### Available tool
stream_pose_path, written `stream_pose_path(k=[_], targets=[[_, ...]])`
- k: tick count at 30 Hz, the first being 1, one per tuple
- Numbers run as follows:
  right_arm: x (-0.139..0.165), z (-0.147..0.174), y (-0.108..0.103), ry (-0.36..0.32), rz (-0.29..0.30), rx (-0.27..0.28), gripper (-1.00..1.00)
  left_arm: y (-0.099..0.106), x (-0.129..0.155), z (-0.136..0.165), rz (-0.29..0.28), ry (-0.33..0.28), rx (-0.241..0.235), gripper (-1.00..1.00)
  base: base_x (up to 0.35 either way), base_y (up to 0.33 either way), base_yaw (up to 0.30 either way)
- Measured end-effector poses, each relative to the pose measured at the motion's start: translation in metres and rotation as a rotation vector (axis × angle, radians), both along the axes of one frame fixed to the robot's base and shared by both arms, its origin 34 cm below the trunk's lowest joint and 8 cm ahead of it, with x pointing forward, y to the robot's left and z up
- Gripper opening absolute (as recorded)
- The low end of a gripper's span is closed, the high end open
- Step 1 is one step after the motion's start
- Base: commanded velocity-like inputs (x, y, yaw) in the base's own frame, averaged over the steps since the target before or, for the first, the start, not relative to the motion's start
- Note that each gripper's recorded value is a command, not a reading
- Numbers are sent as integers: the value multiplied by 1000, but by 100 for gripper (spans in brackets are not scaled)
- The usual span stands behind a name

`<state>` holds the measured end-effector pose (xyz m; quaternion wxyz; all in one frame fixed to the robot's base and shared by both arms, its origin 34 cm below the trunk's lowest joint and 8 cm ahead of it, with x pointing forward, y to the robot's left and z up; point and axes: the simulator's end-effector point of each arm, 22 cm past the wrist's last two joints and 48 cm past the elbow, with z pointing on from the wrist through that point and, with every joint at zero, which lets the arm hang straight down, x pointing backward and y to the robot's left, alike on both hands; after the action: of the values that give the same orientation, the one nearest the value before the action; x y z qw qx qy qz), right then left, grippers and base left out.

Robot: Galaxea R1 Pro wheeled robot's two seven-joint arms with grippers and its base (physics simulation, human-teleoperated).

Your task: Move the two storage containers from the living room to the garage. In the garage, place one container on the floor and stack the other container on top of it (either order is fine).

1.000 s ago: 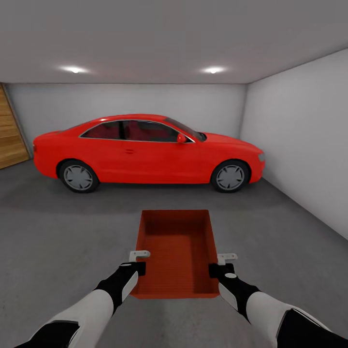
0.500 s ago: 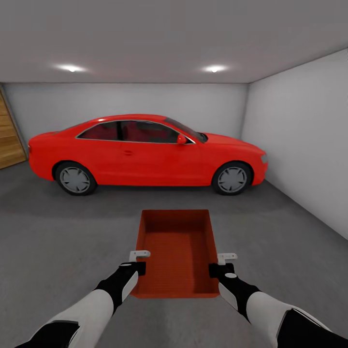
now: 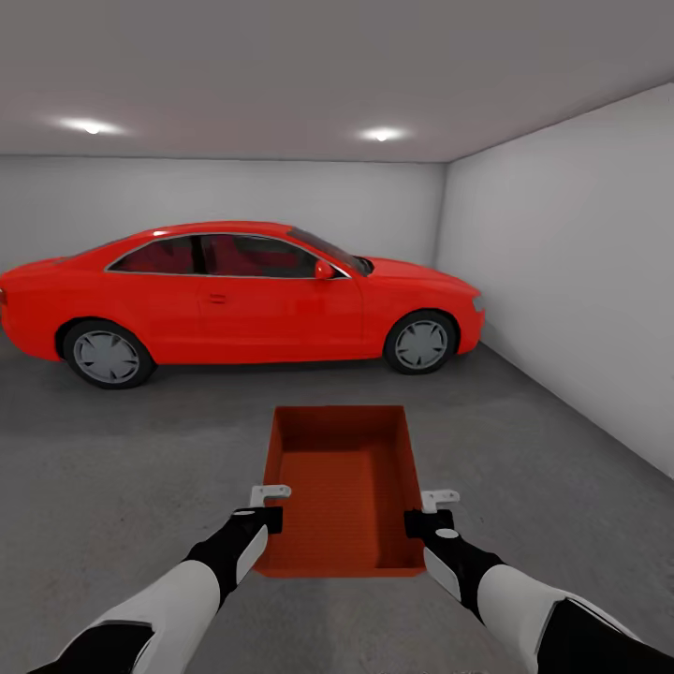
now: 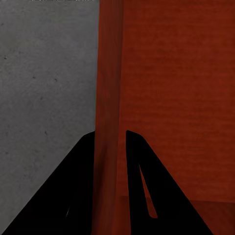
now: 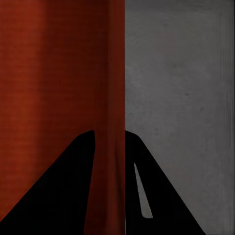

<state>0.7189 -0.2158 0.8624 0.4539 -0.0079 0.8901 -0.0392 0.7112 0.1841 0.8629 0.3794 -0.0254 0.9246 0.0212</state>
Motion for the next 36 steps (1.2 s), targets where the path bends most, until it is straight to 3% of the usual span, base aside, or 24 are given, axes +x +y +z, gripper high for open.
stream_pose_path(k=[22,36], targets=[[0,0,0,0,0,0,-100,0,0,0,0,0,0,-100,0,0,-22],[0,0,0,0,0,0,-100,0,0,0,0,0,0,-100,0,0,-240]])
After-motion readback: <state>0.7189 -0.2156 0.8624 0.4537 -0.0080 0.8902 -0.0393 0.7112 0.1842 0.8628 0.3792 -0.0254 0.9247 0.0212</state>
